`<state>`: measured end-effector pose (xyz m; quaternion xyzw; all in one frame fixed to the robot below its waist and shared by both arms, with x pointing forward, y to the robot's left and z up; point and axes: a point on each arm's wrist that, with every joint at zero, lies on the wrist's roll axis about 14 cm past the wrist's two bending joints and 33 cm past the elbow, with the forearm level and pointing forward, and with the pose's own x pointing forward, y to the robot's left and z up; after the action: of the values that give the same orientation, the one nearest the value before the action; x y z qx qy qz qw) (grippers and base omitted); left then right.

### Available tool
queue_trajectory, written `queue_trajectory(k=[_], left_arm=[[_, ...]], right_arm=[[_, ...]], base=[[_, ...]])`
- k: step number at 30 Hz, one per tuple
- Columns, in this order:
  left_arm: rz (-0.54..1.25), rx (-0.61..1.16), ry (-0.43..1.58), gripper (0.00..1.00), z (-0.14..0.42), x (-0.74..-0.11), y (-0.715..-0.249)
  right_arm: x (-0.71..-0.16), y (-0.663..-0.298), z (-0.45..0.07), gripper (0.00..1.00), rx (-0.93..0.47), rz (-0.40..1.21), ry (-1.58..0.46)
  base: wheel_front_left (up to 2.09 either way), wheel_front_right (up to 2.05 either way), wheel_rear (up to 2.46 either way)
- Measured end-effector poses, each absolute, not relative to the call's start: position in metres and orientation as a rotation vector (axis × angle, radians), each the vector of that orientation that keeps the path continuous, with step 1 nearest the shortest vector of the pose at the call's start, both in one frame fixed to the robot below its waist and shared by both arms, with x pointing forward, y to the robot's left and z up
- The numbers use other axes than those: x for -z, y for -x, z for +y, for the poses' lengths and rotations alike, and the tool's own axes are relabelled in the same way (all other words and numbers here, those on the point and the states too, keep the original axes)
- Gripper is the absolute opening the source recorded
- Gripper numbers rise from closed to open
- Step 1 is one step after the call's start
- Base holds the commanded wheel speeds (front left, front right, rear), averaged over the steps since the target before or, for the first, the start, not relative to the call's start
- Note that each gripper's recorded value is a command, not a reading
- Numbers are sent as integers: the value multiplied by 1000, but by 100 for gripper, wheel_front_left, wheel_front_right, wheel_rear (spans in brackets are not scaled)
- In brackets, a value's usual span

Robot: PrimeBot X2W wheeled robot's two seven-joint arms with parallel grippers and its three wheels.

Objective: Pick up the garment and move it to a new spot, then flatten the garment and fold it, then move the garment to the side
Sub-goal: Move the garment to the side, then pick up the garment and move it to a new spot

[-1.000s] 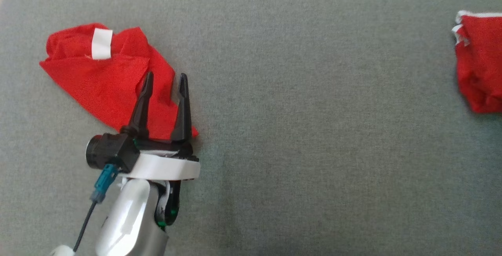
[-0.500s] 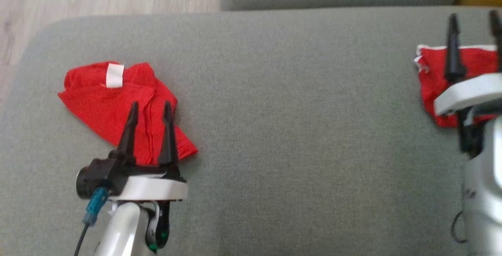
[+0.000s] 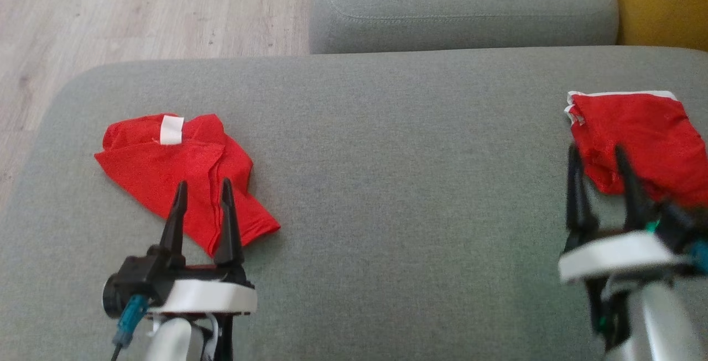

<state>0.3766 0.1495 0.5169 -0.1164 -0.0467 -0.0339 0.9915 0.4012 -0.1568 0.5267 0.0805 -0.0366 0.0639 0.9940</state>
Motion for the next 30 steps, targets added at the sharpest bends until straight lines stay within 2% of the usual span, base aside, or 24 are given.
queue_trajectory(k=[7, 22, 30], left_arm=[[-53, 64, 246, 100, 149, -503, -366], [-46, 53, 255, 100, 151, -500, -363], [-56, 4, 252, 100, 166, -502, -355]], right_arm=[[-488, -371, -154, 100, -120, -3, -193], [-487, -370, -155, 100, -115, -10, -208], [-490, -375, -124, 100, -203, -8, -228]], base=[[0, 0, 0], [0, 0, 0], [0, 0, 0]])
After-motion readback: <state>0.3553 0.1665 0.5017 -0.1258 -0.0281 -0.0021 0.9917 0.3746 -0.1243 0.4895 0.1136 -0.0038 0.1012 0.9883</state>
